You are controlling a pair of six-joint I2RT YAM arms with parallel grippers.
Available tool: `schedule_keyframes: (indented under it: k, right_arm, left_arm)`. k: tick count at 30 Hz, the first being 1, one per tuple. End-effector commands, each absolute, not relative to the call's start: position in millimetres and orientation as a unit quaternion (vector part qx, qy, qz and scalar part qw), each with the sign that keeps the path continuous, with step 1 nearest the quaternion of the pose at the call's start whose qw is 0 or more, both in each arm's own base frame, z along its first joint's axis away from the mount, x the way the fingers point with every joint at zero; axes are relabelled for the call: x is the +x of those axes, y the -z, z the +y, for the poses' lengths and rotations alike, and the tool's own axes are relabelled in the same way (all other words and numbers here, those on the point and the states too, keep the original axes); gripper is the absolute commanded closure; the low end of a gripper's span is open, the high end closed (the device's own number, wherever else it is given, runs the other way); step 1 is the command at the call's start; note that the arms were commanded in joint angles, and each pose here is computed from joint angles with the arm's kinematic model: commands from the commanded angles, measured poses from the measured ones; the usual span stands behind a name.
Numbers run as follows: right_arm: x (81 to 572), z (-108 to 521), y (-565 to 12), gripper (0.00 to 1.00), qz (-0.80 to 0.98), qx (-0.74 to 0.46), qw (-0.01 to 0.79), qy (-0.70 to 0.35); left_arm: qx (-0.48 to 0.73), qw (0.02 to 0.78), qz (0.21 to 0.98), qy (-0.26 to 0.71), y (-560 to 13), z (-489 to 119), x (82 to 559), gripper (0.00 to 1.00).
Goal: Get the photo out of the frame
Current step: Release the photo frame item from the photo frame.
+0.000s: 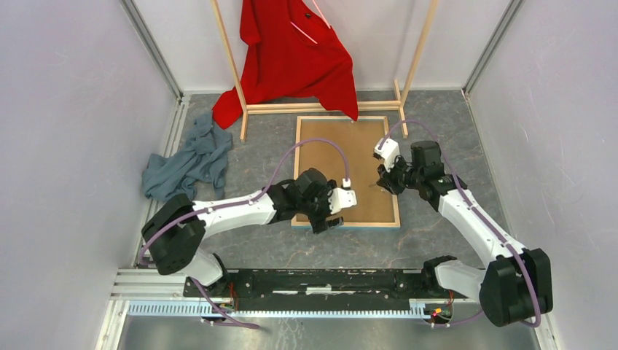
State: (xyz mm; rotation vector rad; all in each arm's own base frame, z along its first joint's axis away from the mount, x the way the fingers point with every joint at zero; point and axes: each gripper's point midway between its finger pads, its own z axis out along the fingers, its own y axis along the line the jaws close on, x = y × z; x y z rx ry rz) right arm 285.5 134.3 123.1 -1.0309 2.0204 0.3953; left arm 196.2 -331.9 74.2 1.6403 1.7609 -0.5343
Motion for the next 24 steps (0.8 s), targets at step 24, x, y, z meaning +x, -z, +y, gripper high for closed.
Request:
schedule_keyframes:
  k: [24]
  right_arm:
    - [299.7,125.6,-130.4,1.0,0.781,-0.384,0.471,-0.144]
  left_arm:
    - [0.208,0.358,0.865,0.285,-98.2,-224.3,396.9,0.28]
